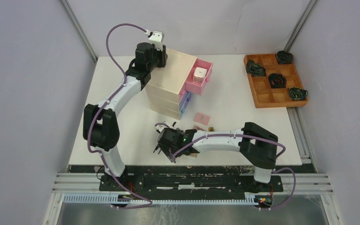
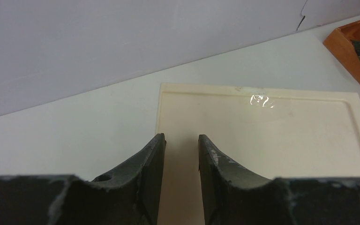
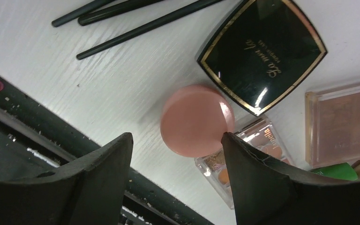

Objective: Organize the makeup
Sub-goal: Pick up the makeup from the center of the board.

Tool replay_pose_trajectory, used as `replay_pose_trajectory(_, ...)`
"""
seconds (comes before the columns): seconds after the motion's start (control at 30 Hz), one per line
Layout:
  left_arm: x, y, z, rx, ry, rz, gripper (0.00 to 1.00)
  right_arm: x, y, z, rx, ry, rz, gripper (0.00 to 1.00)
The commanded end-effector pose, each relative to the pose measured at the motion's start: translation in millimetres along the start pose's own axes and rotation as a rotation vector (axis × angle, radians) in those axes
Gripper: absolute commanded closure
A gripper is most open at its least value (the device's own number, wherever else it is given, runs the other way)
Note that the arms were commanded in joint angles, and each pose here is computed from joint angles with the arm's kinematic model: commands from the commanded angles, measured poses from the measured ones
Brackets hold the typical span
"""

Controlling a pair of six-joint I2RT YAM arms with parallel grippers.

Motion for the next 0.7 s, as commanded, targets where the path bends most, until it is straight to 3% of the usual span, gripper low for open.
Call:
replay_pose_trajectory(0.0, -158, -26, 18, 0.077, 0.046, 0.632, 0.59, 6, 7, -2, -0.059, 0.025, -0.031, 0.23)
replay_pose_trajectory(0.67, -165, -25, 18, 0.072, 0.049, 0.651, 0.59, 4, 19, -11, -0.155, -0.002, -0.022, 0.22)
Point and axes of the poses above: each gripper's point midway between its finger pads, its own y axis out along the fingers, its own z axis along the line the jaws close on, x = y × z, the point moved 6 cm from there along -y, back along the fingers, and after that the axes turned 2 degrees about y, right-handed, at the moved point
